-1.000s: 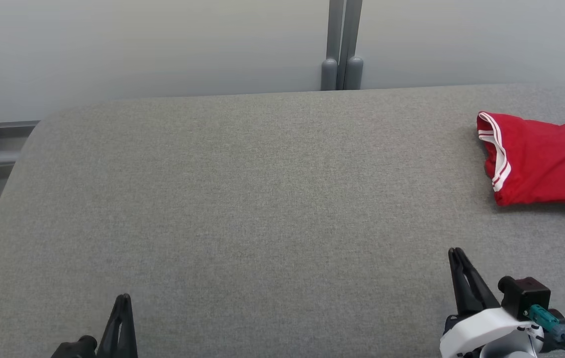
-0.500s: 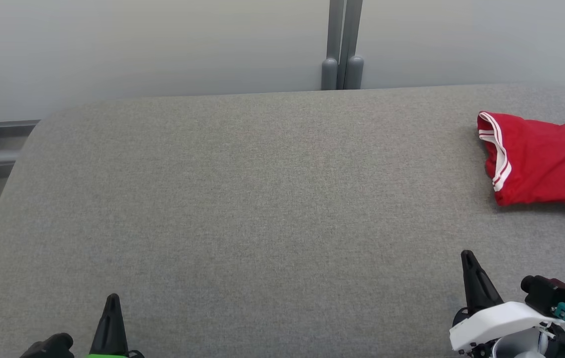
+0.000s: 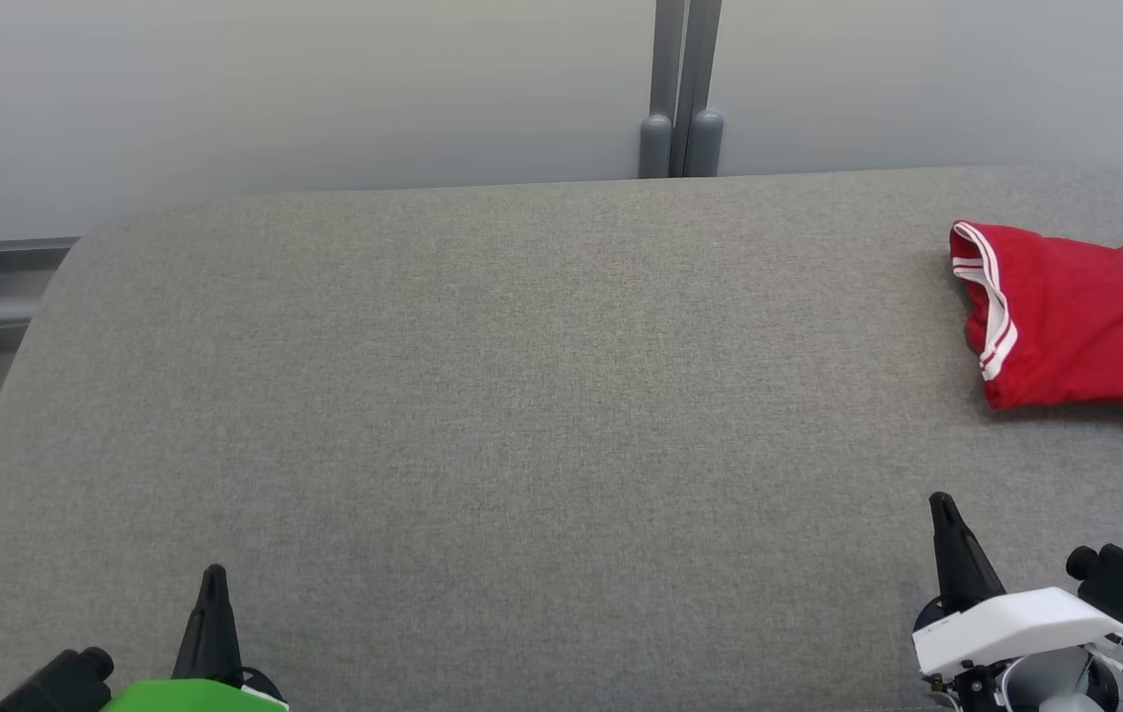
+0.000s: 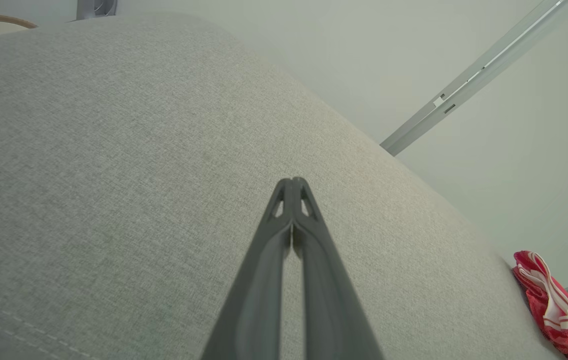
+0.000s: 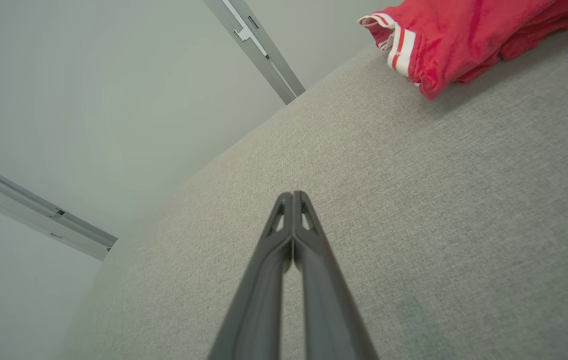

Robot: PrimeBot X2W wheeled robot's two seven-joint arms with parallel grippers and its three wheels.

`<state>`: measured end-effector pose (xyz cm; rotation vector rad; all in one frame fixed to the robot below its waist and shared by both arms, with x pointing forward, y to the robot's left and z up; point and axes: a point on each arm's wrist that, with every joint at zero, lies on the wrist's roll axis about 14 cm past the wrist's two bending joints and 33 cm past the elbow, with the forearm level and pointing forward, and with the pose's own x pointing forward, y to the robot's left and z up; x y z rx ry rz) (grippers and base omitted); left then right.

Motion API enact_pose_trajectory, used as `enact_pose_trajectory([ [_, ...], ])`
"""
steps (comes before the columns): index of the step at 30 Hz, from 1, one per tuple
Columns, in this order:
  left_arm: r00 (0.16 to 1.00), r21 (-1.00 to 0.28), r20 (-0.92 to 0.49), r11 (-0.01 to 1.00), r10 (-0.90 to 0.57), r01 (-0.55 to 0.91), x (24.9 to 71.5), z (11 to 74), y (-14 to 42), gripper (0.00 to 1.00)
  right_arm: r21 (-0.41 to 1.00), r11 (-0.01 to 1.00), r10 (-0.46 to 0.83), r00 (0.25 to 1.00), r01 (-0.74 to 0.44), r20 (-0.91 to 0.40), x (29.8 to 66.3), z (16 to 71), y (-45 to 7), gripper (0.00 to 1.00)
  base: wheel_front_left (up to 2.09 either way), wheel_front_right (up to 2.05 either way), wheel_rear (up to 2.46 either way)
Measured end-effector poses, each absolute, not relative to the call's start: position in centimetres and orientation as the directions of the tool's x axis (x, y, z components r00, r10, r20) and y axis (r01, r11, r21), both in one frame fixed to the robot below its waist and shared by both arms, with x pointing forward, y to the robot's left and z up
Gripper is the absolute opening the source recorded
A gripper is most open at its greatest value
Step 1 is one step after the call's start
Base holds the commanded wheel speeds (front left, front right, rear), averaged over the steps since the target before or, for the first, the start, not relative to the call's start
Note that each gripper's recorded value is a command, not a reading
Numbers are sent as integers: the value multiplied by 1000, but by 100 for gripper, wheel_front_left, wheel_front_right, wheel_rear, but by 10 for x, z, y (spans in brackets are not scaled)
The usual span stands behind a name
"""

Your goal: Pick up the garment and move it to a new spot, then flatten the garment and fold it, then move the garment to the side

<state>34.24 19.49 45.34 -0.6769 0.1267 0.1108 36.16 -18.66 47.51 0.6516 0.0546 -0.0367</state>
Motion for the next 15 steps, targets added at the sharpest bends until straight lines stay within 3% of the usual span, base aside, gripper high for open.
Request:
enact_pose_trajectory([
  [15,986,-748,-154,645,57,-154,350,459,198,0,742,666,-31,997,68,-64,366,480,-191,0,0,0,0],
])
